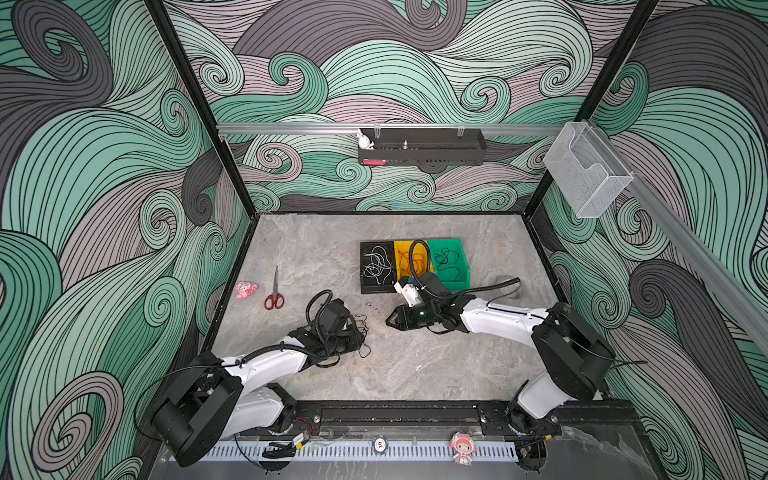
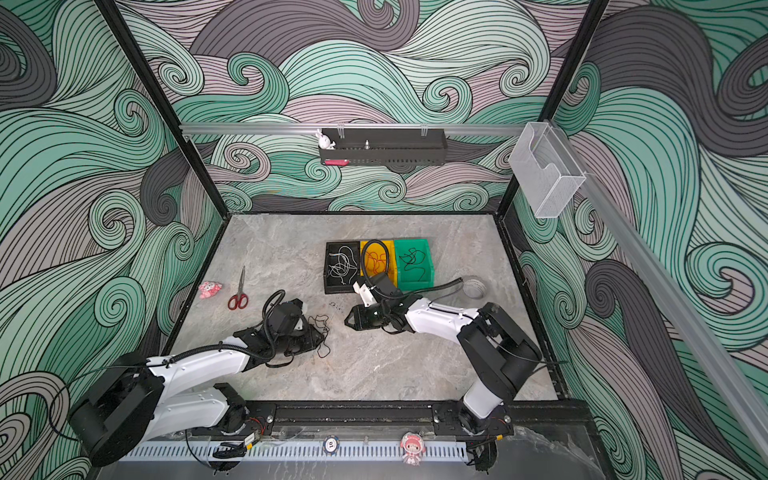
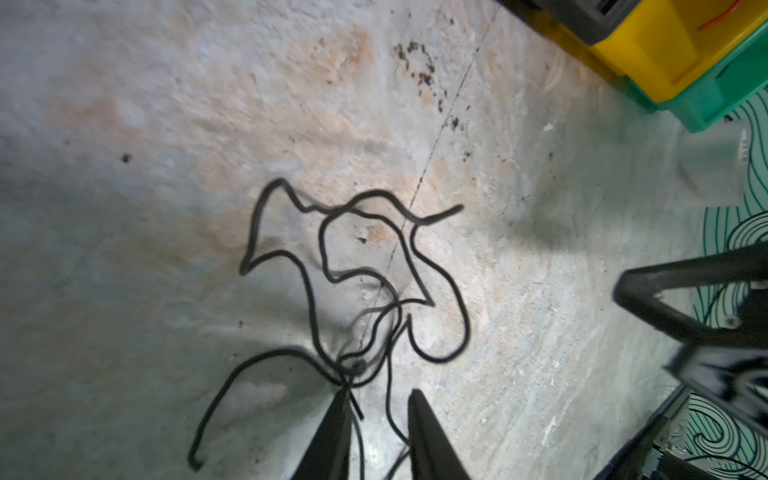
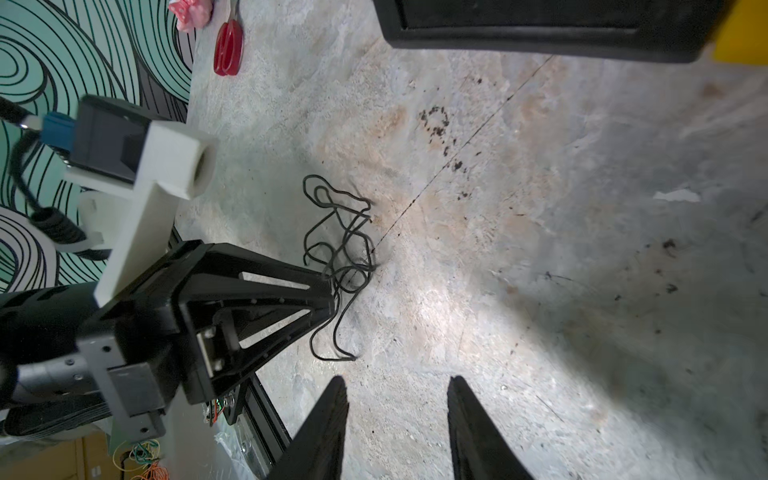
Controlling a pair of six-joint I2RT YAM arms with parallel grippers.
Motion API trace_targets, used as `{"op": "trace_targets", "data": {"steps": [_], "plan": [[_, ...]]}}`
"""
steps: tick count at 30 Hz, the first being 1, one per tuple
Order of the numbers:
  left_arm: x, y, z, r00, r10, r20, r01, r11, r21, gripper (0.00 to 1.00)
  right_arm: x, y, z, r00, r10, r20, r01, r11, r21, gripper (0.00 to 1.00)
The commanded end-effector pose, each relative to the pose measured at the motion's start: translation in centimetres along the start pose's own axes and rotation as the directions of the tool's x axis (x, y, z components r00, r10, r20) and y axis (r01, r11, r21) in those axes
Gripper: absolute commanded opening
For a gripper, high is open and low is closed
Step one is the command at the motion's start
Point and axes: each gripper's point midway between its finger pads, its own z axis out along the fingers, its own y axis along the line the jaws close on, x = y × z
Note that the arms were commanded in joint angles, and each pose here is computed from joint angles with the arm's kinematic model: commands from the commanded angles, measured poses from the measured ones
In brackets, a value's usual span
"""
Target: Untangle the cables
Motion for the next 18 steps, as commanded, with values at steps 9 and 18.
{"op": "trace_targets", "data": {"steps": [9, 18], "plan": [[-3.3, 0.6, -4.3, 0.986, 0.056, 0.154, -0.043, 0.995, -0.091, 0.5, -0.8, 2.7, 2.4, 1.0, -0.019, -0.019, 0.017, 0.996, -0.091, 0.42], [-4.3, 1.1, -2.7, 0.993, 0.04, 0.113, -0.029, 0.994, -0.101, 0.52, 2.4, 4.1, 3.8, 0.991, -0.067, -0.117, 0.054, 0.992, -0.11, 0.42]]}}
